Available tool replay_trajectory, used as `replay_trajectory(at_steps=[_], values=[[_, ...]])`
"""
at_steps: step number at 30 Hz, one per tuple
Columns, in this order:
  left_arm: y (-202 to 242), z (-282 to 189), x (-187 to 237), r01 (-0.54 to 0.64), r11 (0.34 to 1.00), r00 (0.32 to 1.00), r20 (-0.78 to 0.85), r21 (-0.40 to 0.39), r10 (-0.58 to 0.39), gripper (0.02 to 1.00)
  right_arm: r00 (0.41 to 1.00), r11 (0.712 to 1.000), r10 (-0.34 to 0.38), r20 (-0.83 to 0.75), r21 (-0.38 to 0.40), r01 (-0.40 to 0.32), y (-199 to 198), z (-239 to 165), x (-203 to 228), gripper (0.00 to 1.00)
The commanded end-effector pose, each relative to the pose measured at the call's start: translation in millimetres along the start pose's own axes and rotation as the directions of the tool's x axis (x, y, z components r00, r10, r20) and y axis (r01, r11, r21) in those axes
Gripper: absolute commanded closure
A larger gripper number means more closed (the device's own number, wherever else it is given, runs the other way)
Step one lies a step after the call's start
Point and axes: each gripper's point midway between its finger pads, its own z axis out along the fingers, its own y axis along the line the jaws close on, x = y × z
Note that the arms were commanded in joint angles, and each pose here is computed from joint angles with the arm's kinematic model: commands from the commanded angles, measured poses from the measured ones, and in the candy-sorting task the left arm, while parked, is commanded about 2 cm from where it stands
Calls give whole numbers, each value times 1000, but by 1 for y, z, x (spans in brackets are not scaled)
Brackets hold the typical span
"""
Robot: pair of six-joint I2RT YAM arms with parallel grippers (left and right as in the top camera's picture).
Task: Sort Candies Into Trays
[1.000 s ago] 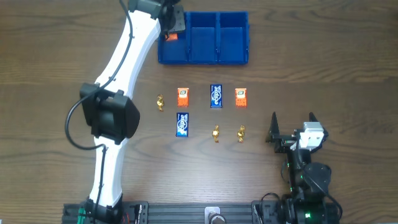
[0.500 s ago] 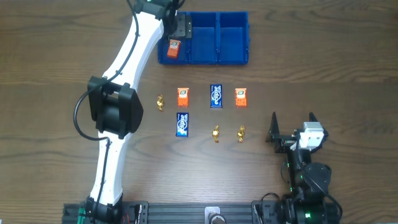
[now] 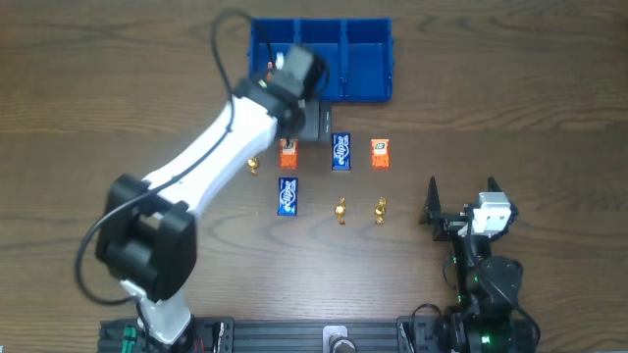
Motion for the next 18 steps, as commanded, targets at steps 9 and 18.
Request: replay_trajectory(at_steps=[9, 18], values=[[21, 52, 40, 61, 995, 992, -110, -76, -69, 134, 1000, 1000, -11, -3, 11, 11, -3, 0, 1, 3], [26, 71, 47, 60, 994, 987, -140, -97, -73, 437, 1000, 1000, -11, -3, 11, 11, -3, 0, 1, 3]])
